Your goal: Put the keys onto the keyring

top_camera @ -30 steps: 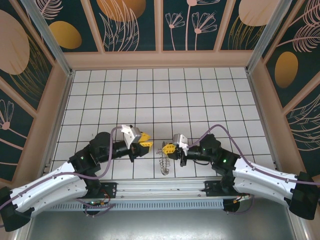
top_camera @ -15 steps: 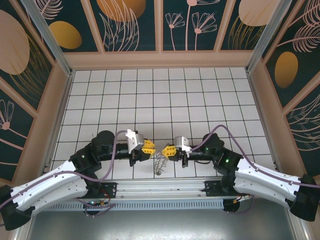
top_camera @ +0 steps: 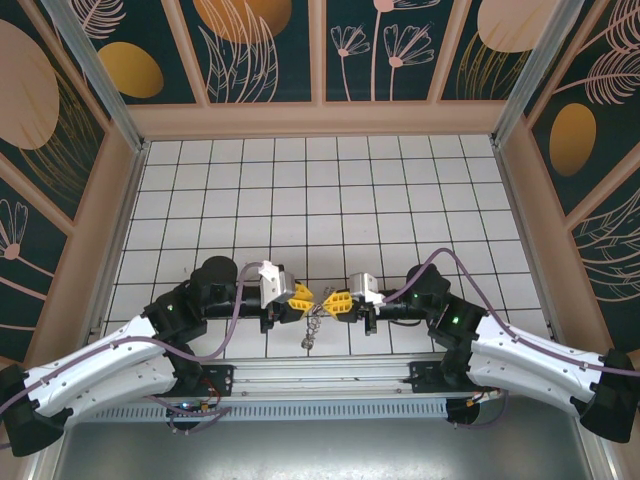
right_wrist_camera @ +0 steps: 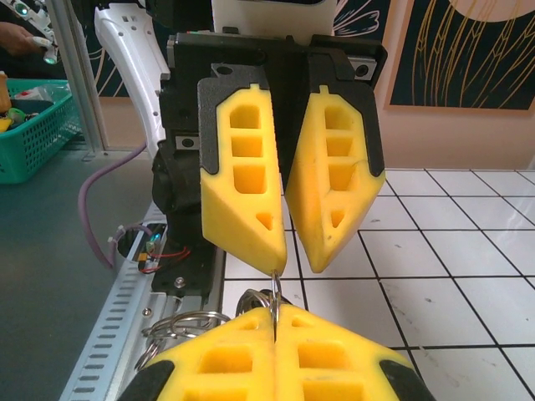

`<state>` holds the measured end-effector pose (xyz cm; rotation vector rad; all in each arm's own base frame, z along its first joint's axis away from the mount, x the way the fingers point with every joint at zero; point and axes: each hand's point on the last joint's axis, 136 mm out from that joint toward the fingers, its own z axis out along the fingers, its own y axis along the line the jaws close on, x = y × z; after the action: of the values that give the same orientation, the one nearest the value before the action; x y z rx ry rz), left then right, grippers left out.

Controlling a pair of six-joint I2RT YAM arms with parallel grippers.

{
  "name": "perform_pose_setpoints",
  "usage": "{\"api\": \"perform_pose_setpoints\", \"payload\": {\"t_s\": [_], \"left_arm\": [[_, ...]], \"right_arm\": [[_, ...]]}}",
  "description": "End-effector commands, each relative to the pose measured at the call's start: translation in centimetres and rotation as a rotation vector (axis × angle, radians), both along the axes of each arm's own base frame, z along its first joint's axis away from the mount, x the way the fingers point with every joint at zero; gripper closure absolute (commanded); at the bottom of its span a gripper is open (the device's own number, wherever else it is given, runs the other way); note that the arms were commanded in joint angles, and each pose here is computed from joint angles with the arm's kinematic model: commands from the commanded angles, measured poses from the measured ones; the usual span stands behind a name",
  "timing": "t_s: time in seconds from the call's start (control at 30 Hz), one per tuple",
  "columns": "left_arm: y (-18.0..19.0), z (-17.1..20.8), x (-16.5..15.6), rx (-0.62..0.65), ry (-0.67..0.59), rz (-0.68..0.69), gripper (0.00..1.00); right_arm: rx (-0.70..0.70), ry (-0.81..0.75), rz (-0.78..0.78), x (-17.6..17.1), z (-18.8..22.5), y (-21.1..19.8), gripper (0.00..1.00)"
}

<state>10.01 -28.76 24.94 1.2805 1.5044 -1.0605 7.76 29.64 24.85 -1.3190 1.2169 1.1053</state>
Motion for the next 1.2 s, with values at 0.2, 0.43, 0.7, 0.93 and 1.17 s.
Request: {"api": "perform_pose_setpoints", "payload": {"t_s": [0.2,0.43,0.7,0.93,1.17], "left_arm": [[0.1,1.2,-1.1,-0.018,-0.040,-0.062,0.81],[0.3,1.3,-1.4,-0.024,-0.046,-0.070,0.83],[-0.3,0.7,-0.9,0.016,-0.049,-0.071,0.83],[-0.6,0.6,-0.8,0.032,-0.056,-0.086,0.83],[-0.9,0.5,-0.6,0.040,-0.058,-0.089,0.83]], "right_arm": [[0.051,-0.052,0.002,0.2,2.5,0.1,1.00],[0.051,-0.055,-0.003,0.4,2.5,0.0,1.00],[0.051,-0.057,0.013,0.1,2.8,0.0,1.00],[0.046,-0.057,0.010,0.3,2.6,0.1,1.00],[0.049,-0.061,0.013,0.3,2.8,0.3,1.00]]}}
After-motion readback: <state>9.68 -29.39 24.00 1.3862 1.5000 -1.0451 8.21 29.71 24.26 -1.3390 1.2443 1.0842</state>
